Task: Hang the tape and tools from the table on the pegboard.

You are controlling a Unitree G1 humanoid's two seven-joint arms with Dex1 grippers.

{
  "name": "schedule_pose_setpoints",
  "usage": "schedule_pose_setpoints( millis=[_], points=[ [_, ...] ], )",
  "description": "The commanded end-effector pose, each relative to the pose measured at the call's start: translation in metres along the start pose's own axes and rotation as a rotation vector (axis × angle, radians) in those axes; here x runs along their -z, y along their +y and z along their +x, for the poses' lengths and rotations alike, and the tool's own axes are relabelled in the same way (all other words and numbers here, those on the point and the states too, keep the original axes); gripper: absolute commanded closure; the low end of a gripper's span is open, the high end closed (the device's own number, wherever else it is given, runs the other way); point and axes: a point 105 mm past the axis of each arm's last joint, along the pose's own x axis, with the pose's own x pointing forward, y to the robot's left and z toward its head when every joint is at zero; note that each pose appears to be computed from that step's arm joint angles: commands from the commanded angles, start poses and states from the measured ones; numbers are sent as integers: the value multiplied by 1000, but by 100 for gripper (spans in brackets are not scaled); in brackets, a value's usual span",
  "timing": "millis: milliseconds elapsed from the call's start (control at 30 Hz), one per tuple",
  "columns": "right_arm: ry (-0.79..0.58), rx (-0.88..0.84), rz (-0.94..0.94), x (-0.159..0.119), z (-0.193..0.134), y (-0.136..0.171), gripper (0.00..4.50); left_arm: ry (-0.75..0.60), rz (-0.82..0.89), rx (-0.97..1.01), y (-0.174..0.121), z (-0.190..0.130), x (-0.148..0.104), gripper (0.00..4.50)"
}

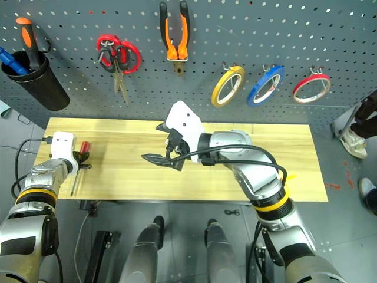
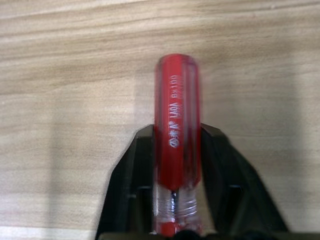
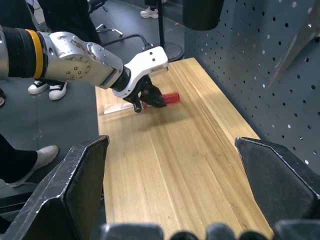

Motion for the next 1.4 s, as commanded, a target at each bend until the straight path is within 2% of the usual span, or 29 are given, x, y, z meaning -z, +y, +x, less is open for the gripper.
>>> schedule_pose_setpoints(
  millis=[33,200,367,500,633,800,933,1167,1400],
  points=[
    [-54,-1,-47,-16,-3,-2,0,27,-3,-9,5,-4,9,386],
    [-91,23,-56,-19,-18,-5,0,-134,92,116,-22,-23,-23,386],
    [-218,21,-38,-37,-39,-3,0,-338,39,189,-54,-78,-65,386],
    [-327,21,0,-55,-46,-8,0,-459,77,184,-64,-111,-94,386],
    [-496,70,13,-91,-54,-24,0,-682,51,110,-58,-151,-143,386],
    [-595,104,-4,-118,-50,-38,0,-892,-23,98,-53,-180,-193,386],
    [-656,127,-3,-133,-50,-46,0,-1061,-29,61,-43,-208,-244,386],
    [-686,140,-21,-140,-52,-51,0,-1210,-32,-49,-24,-226,-289,386],
    [-697,144,-26,-144,-55,-56,0,-1326,-80,-39,-21,-221,-321,386]
  ],
)
